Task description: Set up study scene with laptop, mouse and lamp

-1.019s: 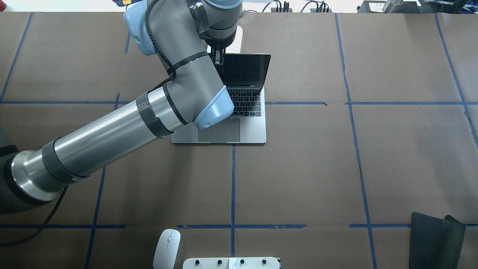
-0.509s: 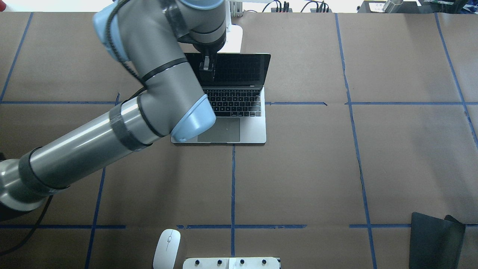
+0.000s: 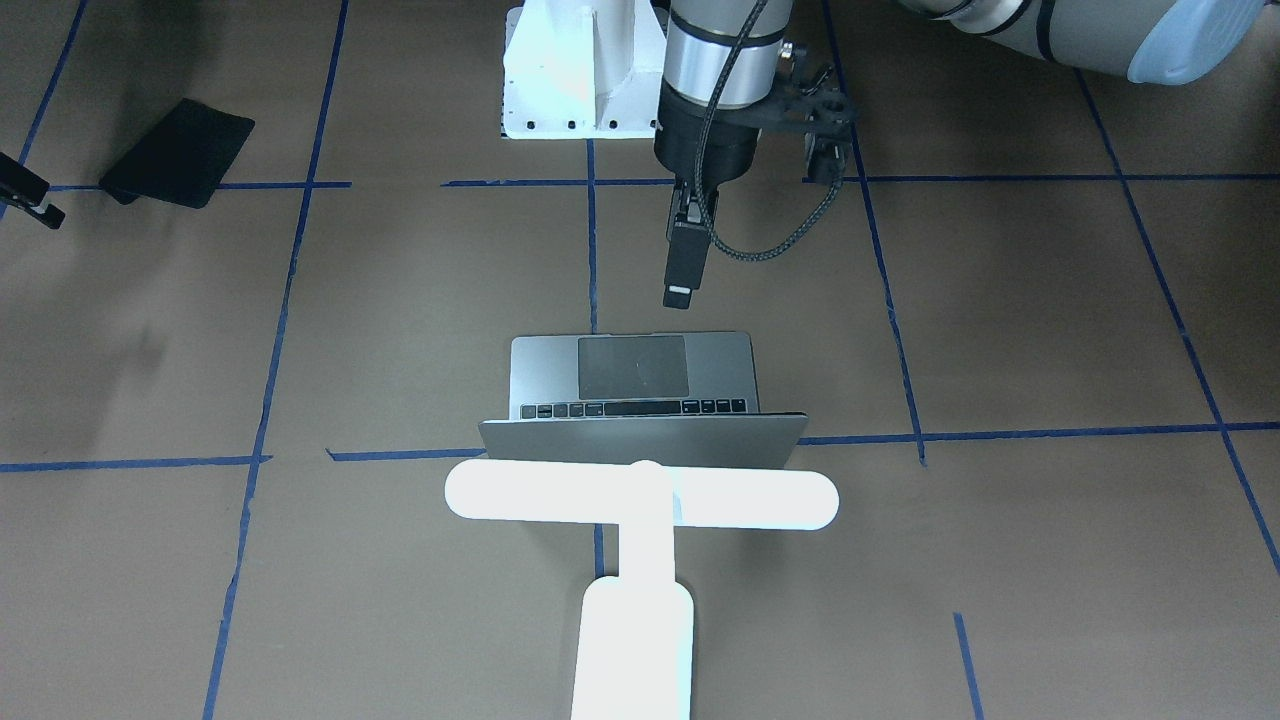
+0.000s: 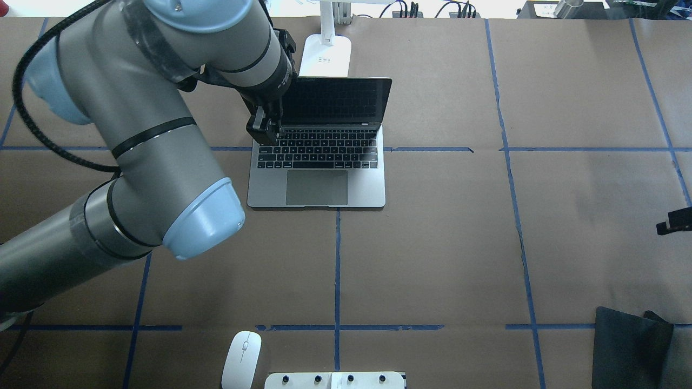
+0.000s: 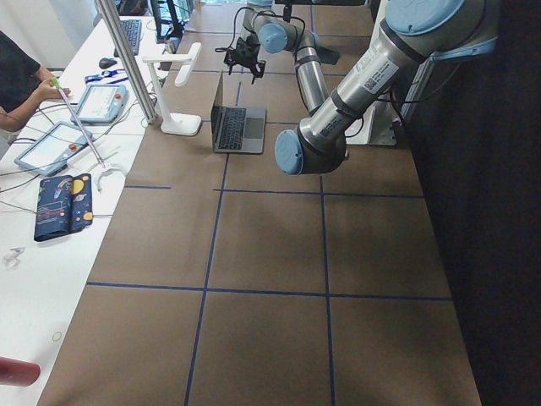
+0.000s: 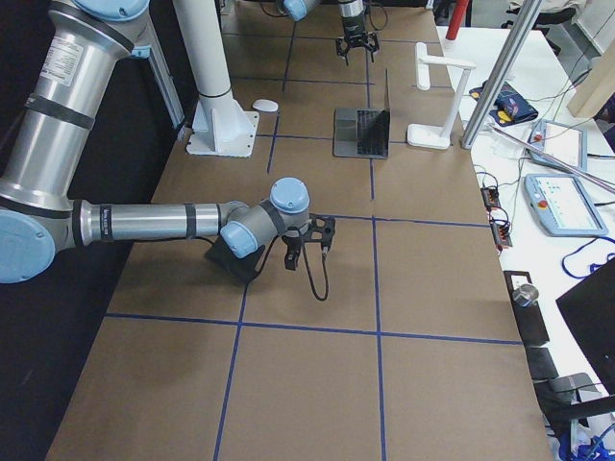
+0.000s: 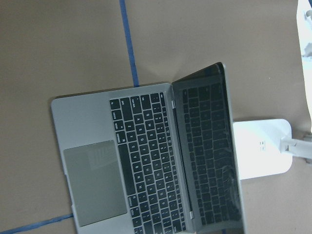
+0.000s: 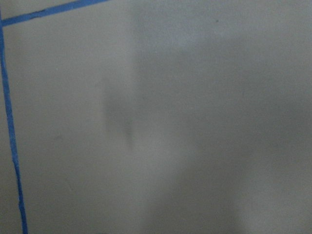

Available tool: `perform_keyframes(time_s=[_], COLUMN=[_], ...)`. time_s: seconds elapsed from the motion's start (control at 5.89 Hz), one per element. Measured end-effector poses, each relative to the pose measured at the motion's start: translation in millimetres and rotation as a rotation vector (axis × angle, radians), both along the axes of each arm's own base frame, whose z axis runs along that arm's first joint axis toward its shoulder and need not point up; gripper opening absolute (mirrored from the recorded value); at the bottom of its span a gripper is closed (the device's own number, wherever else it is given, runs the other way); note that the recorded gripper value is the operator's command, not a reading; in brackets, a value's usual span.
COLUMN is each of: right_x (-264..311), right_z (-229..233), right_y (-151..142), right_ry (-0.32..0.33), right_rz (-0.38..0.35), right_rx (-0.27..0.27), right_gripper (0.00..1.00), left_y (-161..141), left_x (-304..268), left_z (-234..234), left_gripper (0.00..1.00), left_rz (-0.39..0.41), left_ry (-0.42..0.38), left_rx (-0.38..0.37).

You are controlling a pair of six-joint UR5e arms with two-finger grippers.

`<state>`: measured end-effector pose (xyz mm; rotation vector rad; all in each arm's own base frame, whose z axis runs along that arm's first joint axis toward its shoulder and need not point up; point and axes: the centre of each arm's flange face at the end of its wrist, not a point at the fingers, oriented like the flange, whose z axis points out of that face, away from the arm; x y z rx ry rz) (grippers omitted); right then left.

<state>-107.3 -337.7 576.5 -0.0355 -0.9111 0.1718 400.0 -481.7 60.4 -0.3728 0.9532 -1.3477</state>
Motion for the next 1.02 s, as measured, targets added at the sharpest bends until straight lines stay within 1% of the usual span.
perform_keyframes(time_s=[0.17,0.34,0.51,0.68,0.85,1.02], right_x=[-12,-23,-38,-57,-66,-62], right_z=[7,11,16,25,34,48], right_y=[18,32,47,67,89,106], right_ry=[0.016,0.026,0.045,0.081,0.107,0.106], right_rz=[0.034,0.086,0.142,0.156,0.131,0.111], right_rx=[-0.021,-0.073,-0.130,-0.159,-0.166,-0.168], right_gripper=[1.00,1.00,0.98,0.95,0.94,0.96], left_y=[21,44,61,69,74,77], left_x=[-4,-15,-24,-25,-20,-15], left_z=[2,7,13,18,21,22], left_gripper=[1.00,1.00,1.00,1.00,1.00,1.00], left_rz=[0.053,0.104,0.149,0.180,0.200,0.210], left_ry=[0.008,0.016,0.013,0.005,-0.002,-0.006], left_rx=[0.049,0.110,0.167,0.196,0.202,0.202])
